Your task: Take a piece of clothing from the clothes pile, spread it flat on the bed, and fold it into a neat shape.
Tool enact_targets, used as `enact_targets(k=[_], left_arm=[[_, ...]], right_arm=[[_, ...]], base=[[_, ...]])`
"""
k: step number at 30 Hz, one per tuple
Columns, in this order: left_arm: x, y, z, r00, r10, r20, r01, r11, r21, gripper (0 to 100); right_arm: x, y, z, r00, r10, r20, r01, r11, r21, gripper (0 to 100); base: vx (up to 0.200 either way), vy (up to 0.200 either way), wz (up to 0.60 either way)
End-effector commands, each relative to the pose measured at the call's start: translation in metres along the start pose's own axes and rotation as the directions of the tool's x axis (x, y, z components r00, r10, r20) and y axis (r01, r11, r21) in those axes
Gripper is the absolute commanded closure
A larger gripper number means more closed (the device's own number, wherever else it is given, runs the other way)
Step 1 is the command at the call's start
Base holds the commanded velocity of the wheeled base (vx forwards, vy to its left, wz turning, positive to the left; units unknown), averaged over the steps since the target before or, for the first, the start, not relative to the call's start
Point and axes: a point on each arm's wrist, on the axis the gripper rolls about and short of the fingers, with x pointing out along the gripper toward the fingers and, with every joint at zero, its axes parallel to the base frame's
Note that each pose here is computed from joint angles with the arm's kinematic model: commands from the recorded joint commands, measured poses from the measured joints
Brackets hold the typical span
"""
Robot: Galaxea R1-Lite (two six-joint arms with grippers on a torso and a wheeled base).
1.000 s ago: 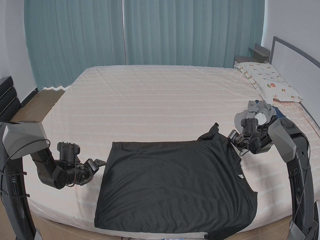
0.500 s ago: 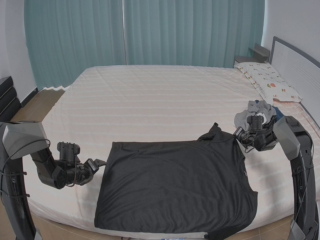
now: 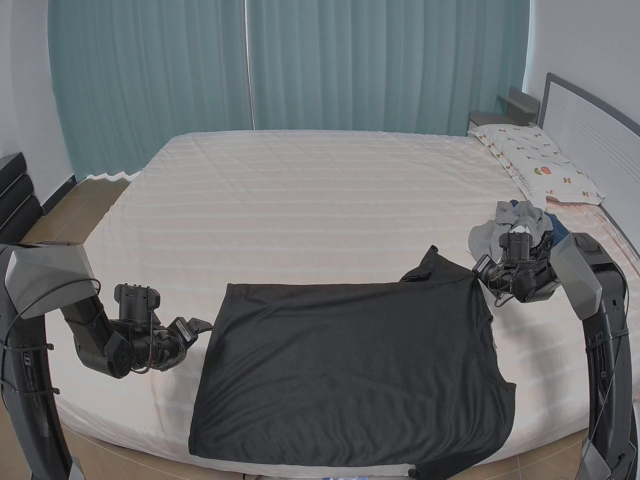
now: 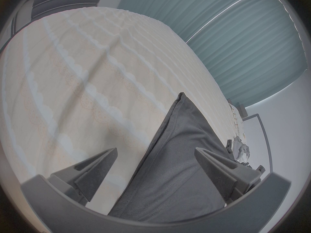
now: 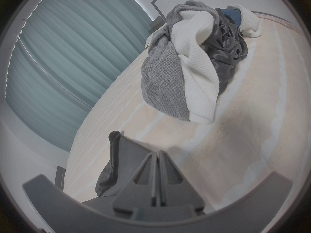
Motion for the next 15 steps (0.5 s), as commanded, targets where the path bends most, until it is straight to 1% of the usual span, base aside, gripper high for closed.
enact_targets(k=[1, 2, 5, 8, 9, 10, 11, 13, 14, 15], left_arm=[[0.000, 0.000, 0.000, 1.000, -0.001, 0.000, 0.001, 1.000, 0.000, 0], [0.000, 0.000, 0.000, 1.000, -0.001, 0.000, 0.001, 1.000, 0.000, 0], [0.000, 0.000, 0.000, 1.000, -0.001, 0.000, 0.001, 1.000, -0.002, 0], [0.000, -0.001, 0.001, 1.000, -0.004, 0.001, 0.004, 1.000, -0.001, 0], [0.000, -0.001, 0.001, 1.000, -0.003, 0.002, 0.003, 1.000, -0.001, 0], [0.000, -0.001, 0.001, 1.000, -0.003, 0.002, 0.003, 1.000, -0.001, 0], [0.000, -0.001, 0.001, 1.000, -0.003, 0.002, 0.003, 1.000, -0.001, 0], [0.000, -0.001, 0.001, 1.000, -0.003, 0.002, 0.003, 1.000, -0.001, 0], [0.000, -0.001, 0.001, 1.000, -0.003, 0.002, 0.003, 1.000, -0.001, 0], [0.000, -0.001, 0.001, 1.000, -0.003, 0.002, 0.003, 1.000, -0.001, 0]], right_arm=[[0.002, -0.001, -0.004, 1.000, -0.005, -0.010, 0.005, 1.000, -0.004, 0], [0.004, -0.002, -0.008, 1.000, -0.005, -0.016, 0.005, 1.000, -0.014, 0], [0.004, 0.001, -0.008, 1.000, 0.004, -0.010, -0.004, 1.000, -0.020, 0], [-0.002, 0.014, -0.005, 1.000, 0.031, 0.000, -0.031, 0.999, -0.018, 0], [-0.006, 0.022, -0.004, 0.999, 0.047, 0.005, -0.047, 0.999, -0.020, 0], [-0.006, 0.022, -0.004, 0.999, 0.047, 0.005, -0.047, 0.999, -0.020, 0], [-0.013, 0.039, -0.002, 0.997, 0.079, 0.010, -0.079, 0.997, -0.006, 0], [-0.019, 0.057, -0.006, 0.994, 0.108, -0.001, -0.108, 0.994, 0.022, 0], [-0.020, 0.060, -0.007, 0.993, 0.115, -0.002, -0.115, 0.993, 0.025, 0], [-0.022, 0.074, -0.017, 0.990, 0.137, -0.020, -0.137, 0.990, 0.023, 0]], base=[[0.000, 0.000, 0.00], [0.000, 0.000, 0.00], [0.000, 0.000, 0.00], [0.000, 0.000, 0.00], [0.000, 0.000, 0.00], [0.000, 0.000, 0.00], [0.000, 0.000, 0.00], [0.000, 0.000, 0.00], [0.000, 0.000, 0.00], [0.000, 0.000, 0.00]])
